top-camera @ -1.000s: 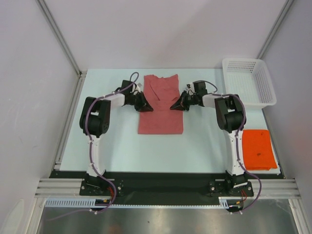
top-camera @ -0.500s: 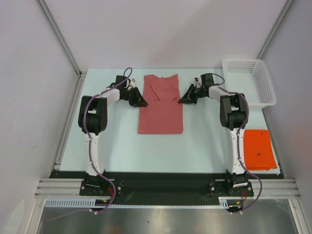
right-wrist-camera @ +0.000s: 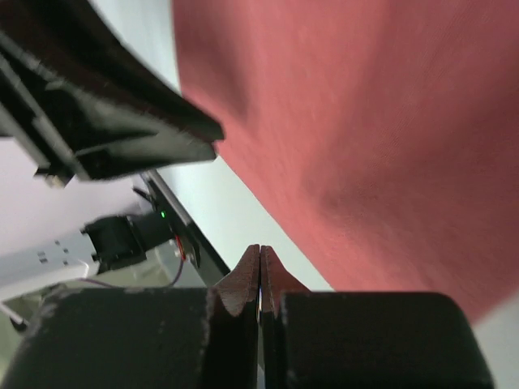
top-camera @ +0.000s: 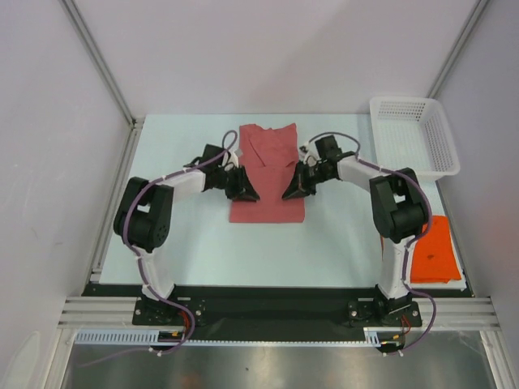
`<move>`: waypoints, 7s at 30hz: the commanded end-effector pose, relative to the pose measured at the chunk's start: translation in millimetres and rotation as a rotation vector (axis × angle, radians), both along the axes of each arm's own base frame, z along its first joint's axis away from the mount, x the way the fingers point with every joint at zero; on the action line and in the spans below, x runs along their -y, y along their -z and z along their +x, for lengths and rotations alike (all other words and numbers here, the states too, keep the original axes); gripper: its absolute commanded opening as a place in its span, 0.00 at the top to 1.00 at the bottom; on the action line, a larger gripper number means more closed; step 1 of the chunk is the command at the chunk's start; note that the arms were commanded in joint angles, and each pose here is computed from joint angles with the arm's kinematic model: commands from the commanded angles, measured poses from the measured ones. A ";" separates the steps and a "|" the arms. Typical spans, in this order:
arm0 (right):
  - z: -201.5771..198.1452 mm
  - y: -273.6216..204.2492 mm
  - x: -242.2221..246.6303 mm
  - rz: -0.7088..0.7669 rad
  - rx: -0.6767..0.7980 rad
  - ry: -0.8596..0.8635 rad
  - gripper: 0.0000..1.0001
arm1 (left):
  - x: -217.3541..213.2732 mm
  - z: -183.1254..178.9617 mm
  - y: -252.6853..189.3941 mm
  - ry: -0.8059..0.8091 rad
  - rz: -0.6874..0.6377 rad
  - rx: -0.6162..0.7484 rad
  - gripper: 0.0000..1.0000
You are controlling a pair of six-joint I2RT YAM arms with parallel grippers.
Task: Fold and stack the t-shirts
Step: Fold the tshirt
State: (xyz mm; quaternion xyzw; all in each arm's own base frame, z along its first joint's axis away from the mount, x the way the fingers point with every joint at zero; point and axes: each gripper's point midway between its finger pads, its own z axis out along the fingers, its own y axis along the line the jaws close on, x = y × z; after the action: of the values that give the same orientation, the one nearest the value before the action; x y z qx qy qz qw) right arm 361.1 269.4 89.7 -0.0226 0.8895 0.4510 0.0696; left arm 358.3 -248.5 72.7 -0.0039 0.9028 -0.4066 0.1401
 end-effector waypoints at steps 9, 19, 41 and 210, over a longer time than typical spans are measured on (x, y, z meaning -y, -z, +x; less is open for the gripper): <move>-26.8 77.2 34.1 -0.022 -0.133 0.029 1.00 | -57.2 -23.9 76.5 -0.079 0.091 -0.142 0.74; -55.6 80.7 90.7 -0.179 -0.122 0.166 1.00 | -80.4 -60.7 58.3 -0.145 0.164 -0.082 0.71; -77.7 59.5 38.9 -0.028 -0.102 0.945 0.56 | -107.5 -89.5 53.0 -0.978 -0.100 -0.290 0.38; 207.9 90.6 43.1 0.208 -0.073 0.607 0.98 | -37.3 202.5 40.9 -0.494 -0.325 0.081 0.82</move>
State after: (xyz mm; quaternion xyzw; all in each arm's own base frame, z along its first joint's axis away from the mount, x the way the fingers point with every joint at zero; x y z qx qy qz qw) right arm 556.1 254.6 30.0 0.2113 0.7954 0.5376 0.1836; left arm 540.9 -240.4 29.0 -0.1988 0.8089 -0.5009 0.2352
